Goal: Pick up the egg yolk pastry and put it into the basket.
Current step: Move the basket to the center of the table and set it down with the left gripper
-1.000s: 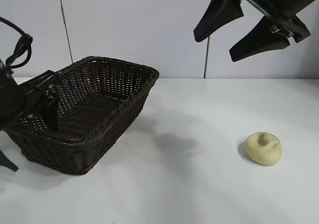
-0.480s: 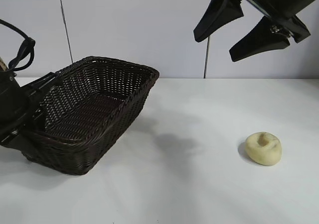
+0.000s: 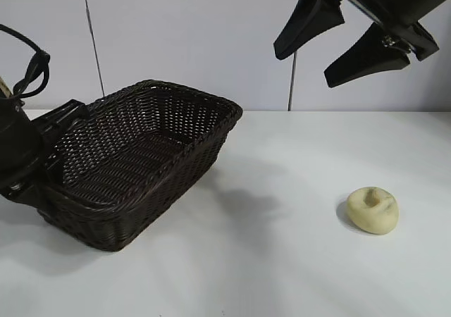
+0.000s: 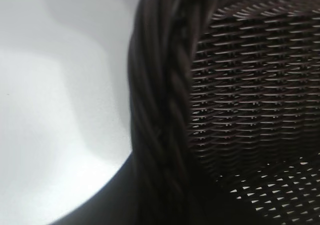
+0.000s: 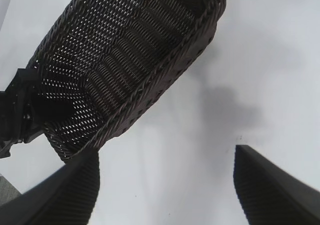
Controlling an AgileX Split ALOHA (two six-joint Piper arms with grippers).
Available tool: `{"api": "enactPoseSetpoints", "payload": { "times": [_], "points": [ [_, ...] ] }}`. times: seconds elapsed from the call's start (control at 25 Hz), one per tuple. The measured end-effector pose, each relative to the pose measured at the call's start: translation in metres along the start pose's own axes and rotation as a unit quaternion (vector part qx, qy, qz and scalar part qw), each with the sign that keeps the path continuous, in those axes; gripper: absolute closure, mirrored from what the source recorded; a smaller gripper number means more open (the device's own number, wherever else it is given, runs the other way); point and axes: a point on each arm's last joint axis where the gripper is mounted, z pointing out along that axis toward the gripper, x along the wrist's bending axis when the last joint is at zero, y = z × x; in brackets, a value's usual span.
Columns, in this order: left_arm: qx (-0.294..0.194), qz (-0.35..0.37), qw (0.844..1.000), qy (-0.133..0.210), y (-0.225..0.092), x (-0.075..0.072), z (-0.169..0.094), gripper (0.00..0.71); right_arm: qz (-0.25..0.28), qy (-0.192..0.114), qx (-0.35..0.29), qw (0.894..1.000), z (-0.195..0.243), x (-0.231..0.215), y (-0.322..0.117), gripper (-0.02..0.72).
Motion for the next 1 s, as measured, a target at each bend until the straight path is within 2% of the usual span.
{"api": "enactPoseSetpoints", "payload": {
  "times": [0.08,0.28,0.52,0.68,0.88,1.0],
  "points": [
    [0.009,0.012,1.0,0.001,0.0,-0.004,-0.004,0.611,0.0,0.0,0.0,1.0,0.0,0.0,0.0,0.164],
    [0.031,0.038,0.999,-0.022,0.003,-0.012,-0.015,0.612,0.0,0.0,0.0,1.0,0.0,0.0,0.0,0.164],
    [0.042,0.071,0.996,-0.03,0.014,-0.009,-0.029,0.613,0.0,0.0,0.0,1.0,0.0,0.0,0.0,0.164],
    [0.035,0.086,0.994,-0.053,0.023,-0.009,-0.041,0.613,0.0,0.0,0.001,1.0,0.0,0.0,0.0,0.164],
    [0.04,0.146,0.985,-0.078,0.028,-0.01,-0.047,0.613,0.002,0.0,0.001,1.0,0.0,0.0,0.0,0.164],
    [0.041,0.203,0.974,-0.091,0.031,-0.014,-0.051,0.613,0.002,0.001,0.001,1.0,0.0,0.0,0.0,0.164]
  ]
}}
